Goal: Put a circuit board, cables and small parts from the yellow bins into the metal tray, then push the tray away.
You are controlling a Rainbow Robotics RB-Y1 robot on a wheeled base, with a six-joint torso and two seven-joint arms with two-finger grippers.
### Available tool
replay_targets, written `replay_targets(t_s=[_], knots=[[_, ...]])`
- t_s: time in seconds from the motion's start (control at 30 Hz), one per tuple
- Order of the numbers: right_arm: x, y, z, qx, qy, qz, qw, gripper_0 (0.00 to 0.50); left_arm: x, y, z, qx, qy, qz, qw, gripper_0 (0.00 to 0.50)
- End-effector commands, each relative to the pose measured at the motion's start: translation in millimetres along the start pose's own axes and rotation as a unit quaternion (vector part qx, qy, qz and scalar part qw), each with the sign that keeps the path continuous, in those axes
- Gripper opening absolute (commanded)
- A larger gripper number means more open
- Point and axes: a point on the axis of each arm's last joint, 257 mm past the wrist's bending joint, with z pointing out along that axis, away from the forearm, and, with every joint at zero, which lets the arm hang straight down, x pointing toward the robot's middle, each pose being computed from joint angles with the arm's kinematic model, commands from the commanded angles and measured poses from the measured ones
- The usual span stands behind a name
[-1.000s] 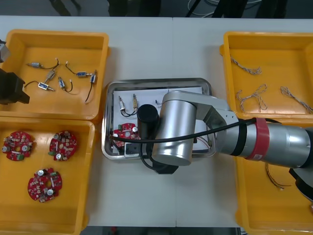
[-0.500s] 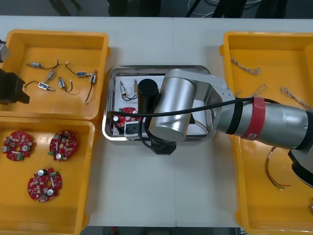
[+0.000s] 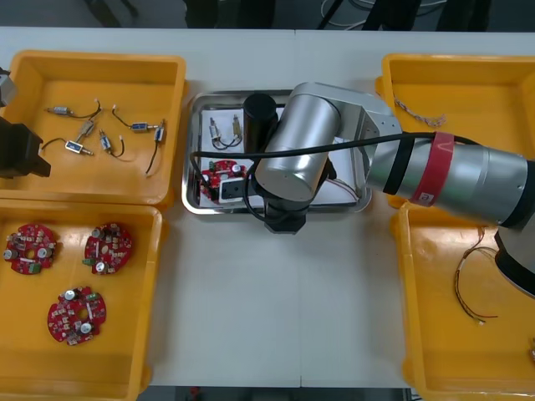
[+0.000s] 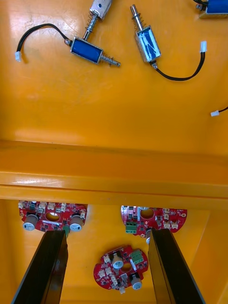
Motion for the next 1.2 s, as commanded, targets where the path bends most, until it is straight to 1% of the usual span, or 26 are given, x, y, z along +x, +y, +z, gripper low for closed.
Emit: replay_targets(t_s=[0.03, 0.13, 0.3, 0.6, 0.8, 1.0, 1.13, 1.2], knots=[[0.4, -27.4, -6.4, 0.013, 0.003, 0.002, 1.000, 0.020, -1.3, 1.4, -6.3, 0.000, -0.013, 0.037, 0.9992, 0.500], [-0.2, -34.1, -7.2, 0.015, 0.001, 0.004, 1.000, 0.019, -1.3, 1.4, -6.3, 0.000, -0.013, 0.037, 0.9992, 0.500], [-0.8, -50.6, -5.7, 0.025, -0.008, 0.011, 1.000, 0.015, -1.3, 1.4, -6.3, 0.000, -0.013, 0.037, 0.9992, 0.500], [1.5, -74.2, -13.1, 0.038, 0.003, 0.006, 0.999, 0.006, -1.3, 1.4, -6.3, 0.000, -0.013, 0.037, 0.9992, 0.500], [2.4, -89.1, -15.9, 0.048, -0.001, 0.003, 0.999, 0.004, -1.3, 1.4, -6.3, 0.000, -0.013, 0.037, 0.9992, 0.500], [0.8, -100.6, -23.7, 0.059, 0.002, -0.008, 0.998, 0.000, -1.3, 1.4, -6.3, 0.000, -0.013, 0.037, 0.9992, 0.500], [-5.5, -106.6, -27.3, 0.069, -0.007, -0.017, 0.997, 0.000, -1.3, 1.4, -6.3, 0.000, -0.013, 0.037, 0.9992, 0.500], [-4.1, -110.8, -27.3, 0.073, -0.007, -0.015, 0.997, 0.000, -1.3, 1.4, -6.3, 0.000, -0.013, 0.037, 0.9992, 0.500]])
